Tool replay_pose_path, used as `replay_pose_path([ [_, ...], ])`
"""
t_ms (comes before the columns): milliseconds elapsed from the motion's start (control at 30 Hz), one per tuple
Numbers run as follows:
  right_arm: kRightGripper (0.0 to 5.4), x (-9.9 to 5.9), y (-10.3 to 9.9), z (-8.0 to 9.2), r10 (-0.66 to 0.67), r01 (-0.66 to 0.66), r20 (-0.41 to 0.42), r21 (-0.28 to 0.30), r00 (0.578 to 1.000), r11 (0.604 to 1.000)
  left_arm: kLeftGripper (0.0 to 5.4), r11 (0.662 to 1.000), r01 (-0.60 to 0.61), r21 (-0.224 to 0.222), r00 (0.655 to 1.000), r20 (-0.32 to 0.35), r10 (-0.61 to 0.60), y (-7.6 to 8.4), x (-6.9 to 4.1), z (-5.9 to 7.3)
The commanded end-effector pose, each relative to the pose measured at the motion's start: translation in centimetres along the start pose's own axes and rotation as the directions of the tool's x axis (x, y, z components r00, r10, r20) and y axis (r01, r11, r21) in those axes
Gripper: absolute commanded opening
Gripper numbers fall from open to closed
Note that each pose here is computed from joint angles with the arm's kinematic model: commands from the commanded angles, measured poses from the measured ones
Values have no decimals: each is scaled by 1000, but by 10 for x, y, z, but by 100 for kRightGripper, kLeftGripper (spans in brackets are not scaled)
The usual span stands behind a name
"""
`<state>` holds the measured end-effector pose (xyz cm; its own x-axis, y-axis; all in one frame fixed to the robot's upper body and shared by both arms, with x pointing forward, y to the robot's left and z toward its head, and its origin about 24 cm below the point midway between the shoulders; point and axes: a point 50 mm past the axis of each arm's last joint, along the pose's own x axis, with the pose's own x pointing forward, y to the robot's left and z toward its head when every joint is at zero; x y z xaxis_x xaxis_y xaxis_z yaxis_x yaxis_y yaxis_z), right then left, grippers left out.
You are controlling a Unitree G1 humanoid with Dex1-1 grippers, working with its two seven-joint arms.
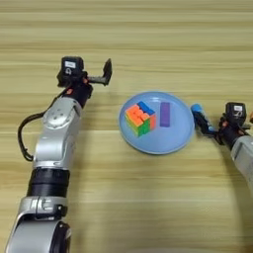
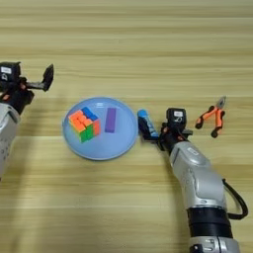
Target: Move the objects on the table
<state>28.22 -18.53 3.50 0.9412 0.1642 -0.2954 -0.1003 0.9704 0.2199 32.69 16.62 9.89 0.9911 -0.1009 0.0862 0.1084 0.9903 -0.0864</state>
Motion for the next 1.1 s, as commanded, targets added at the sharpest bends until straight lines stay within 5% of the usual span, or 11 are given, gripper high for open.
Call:
replay_pose_path([
  [33,538,-3,-1,2,-1,1,16,-4,1000,1000,540,996,-89,-7,996,-24,89,10,4,-5],
  [367,538,-14,-4,18,-38,45,124,-49,992,998,540,972,-215,93,977,10,215,26,6,-9],
  [700,538,-42,-30,42,-223,272,288,-139,931,952,540,975,-206,81,979,22,204,25,6,-10],
  [1100,538,-64,-81,37,-468,510,259,-126,845,851,540,977,-199,74,980,32,197,26,5,-8],
])
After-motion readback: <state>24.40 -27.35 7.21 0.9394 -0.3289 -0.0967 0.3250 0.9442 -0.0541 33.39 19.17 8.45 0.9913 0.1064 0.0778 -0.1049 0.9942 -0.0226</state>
